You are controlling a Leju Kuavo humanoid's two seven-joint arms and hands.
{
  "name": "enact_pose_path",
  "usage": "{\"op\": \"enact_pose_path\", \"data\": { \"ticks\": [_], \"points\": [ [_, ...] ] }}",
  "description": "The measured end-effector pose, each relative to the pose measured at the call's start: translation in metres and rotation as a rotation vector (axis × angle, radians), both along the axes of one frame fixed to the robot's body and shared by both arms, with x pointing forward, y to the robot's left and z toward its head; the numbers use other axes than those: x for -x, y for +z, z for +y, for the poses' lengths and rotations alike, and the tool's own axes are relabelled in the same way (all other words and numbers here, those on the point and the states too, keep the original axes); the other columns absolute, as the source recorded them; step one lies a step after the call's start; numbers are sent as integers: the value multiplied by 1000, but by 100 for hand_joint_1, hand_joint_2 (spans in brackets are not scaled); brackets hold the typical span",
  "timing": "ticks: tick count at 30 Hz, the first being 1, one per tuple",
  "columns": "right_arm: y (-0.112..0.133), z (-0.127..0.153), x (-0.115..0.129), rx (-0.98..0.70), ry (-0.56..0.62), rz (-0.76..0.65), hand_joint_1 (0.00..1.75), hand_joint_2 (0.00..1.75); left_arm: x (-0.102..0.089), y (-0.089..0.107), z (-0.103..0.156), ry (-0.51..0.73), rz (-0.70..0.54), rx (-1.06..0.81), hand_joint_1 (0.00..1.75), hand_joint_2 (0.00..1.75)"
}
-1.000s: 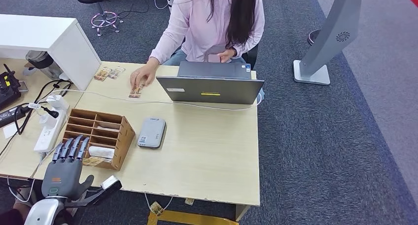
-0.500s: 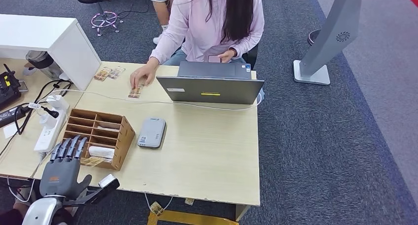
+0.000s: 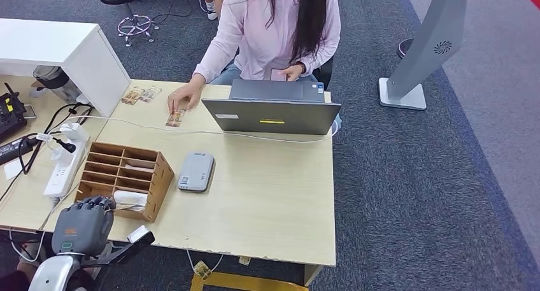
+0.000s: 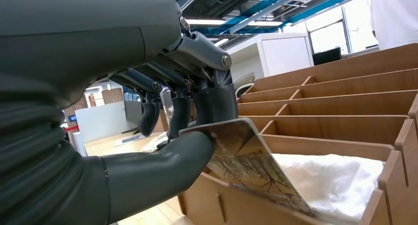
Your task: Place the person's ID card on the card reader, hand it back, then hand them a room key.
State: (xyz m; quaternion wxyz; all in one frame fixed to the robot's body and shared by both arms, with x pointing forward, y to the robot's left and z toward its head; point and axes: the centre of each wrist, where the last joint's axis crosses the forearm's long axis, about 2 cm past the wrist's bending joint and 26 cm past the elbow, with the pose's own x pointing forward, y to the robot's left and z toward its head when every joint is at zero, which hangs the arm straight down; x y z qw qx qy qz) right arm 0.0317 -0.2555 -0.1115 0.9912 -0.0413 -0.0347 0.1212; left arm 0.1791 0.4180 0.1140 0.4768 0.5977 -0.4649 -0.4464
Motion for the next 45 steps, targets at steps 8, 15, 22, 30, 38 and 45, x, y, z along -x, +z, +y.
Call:
{"op": "enact_pose_path", "data": {
  "ticks": [8,15,22,30,38,45],
  "points": [
    [0,-1,0,8,-20,0,0,175,4,0,4,-30,-15,-22,175,175],
    [0,-1,0,3,-25,-12,0,175,5,7,4,-61,-91,-39,175,175],
    [0,-1,0,-6,-34,-24,0,175,7,34,-6,-122,-251,-68,175,175],
    [0,-1,0,0,-46,-12,0,175,13,70,-30,-228,-449,-94,175,175],
    [0,-1,-4,-18,29,-14,0,175,-48,112,-26,-223,-596,-140,175,175],
    [1,-5,-10,-31,97,-28,0,175,-145,141,-7,-169,-601,-236,175,175]
  ]
}}
